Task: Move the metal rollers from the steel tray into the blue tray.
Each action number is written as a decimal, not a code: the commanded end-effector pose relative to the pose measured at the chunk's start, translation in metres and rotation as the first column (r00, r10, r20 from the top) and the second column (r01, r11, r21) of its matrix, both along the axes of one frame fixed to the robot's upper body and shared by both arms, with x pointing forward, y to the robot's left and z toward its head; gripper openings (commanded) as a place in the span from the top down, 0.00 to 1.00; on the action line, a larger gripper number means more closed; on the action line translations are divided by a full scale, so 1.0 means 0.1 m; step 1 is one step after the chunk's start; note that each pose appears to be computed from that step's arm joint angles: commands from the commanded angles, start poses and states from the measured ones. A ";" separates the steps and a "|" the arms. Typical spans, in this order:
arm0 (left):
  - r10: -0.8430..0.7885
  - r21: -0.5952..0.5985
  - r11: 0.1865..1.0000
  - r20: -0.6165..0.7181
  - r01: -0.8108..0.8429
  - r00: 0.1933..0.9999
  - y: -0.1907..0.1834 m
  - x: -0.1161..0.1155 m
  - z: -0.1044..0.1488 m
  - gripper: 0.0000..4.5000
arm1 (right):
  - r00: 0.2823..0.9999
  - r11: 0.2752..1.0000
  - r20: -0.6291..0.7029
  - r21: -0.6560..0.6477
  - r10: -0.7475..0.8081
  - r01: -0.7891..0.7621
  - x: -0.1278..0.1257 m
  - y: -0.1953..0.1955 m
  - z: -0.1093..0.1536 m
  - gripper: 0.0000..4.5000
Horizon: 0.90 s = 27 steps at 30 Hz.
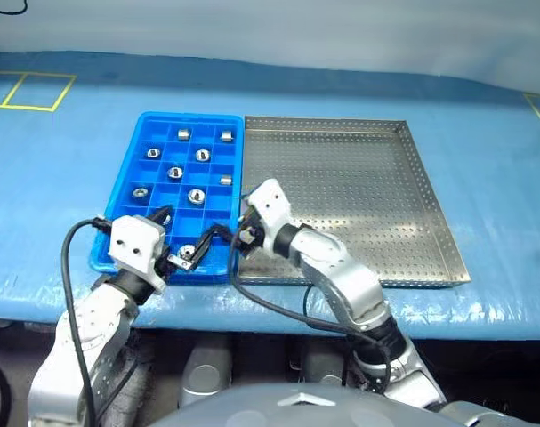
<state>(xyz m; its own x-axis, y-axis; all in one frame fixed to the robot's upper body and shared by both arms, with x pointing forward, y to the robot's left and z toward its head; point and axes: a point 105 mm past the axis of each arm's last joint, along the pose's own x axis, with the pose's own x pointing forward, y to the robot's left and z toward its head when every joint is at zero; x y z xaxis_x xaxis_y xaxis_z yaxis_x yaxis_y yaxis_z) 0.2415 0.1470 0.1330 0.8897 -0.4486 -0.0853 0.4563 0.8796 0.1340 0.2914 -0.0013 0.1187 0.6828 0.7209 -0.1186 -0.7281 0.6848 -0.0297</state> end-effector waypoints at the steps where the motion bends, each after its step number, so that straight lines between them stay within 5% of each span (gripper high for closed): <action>1: -0.048 -0.003 0.999 0.032 0.048 0.998 -0.05 0.07 0.08 0.00 | 0.994 0.998 0.099 0.038 -0.056 0.053 -0.03 -0.22 0.23 0.01; 11: 0.084 0.034 0.996 0.068 -0.086 0.994 0.19 0.22 0.05 0.00 | 0.981 0.985 0.112 -0.037 -0.160 0.166 -0.15 -0.74 0.11 0.01; 27: 0.173 0.028 0.984 0.048 -0.175 0.984 0.29 0.23 -0.07 0.00 | 0.997 0.995 0.055 -0.083 -0.048 0.052 -0.28 -0.61 -0.05 0.01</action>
